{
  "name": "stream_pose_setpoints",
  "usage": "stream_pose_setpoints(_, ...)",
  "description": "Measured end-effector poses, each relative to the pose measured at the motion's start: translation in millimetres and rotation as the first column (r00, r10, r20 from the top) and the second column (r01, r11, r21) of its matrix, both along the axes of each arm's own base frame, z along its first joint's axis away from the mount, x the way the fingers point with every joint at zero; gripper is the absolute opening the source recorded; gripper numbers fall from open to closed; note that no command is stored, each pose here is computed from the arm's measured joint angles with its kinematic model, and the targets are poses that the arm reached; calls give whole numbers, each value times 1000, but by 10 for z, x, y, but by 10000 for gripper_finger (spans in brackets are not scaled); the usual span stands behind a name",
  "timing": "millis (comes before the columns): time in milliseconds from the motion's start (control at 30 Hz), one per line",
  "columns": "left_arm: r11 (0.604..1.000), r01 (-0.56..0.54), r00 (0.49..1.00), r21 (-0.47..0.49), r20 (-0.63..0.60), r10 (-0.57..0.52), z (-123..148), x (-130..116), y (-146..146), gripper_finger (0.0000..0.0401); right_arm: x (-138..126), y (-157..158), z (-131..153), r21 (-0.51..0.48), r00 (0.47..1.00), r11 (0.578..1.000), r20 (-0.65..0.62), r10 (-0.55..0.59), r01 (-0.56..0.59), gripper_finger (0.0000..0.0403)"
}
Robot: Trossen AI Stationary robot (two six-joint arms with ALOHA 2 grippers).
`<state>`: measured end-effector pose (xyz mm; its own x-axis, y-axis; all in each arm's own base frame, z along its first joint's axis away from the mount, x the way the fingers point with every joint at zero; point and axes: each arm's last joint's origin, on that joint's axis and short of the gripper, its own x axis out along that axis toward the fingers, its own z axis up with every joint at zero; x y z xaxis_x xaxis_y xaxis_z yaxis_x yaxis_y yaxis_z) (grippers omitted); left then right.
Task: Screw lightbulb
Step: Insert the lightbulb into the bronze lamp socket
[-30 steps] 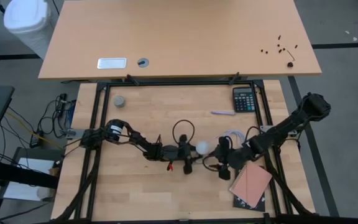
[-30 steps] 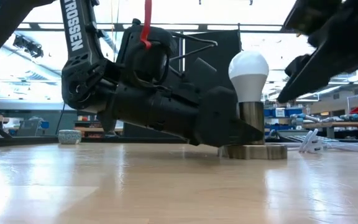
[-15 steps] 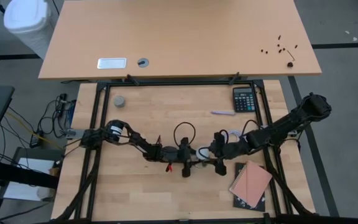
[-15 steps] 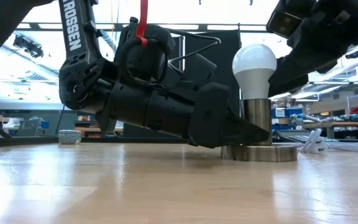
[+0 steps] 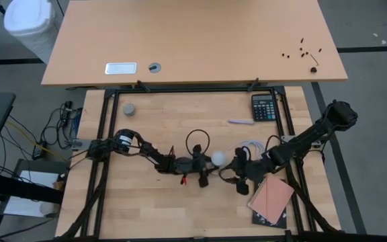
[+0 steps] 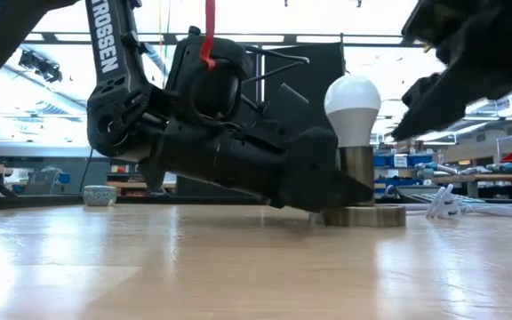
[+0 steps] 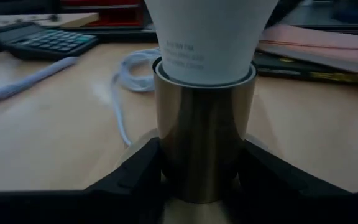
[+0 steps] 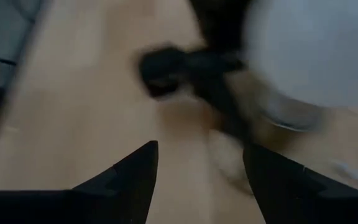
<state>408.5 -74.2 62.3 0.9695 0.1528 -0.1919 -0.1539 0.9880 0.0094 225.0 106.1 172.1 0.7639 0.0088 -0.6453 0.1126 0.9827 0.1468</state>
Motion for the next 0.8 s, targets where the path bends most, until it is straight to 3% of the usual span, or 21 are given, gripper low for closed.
stream_pose_setpoints(167, 995, 103, 995, 8, 2, -103, 8, 4, -31, 193, 33, -115, -14, -18, 998, 997, -12, -69, 69, 250)
stream_pose_setpoints(433, 990, 143, 990, 5, 10, -143, 14, 3, -44, 193, 114, -140, 50, 0, 998, 1000, 54, 9, -9, 286)
stream_pose_setpoints(700, 998, 55, 998, -9, 16, -55, 15, -2, -38, 193, 86, -49, 57, 57, 998, 998, 58, 32, -35, 309)
stream_pose_setpoints(800, 1000, -4, 1000, -20, 21, 5, 16, -2, -19, 193, 53, 45, 63, 133, 995, 987, 50, 82, -88, 309)
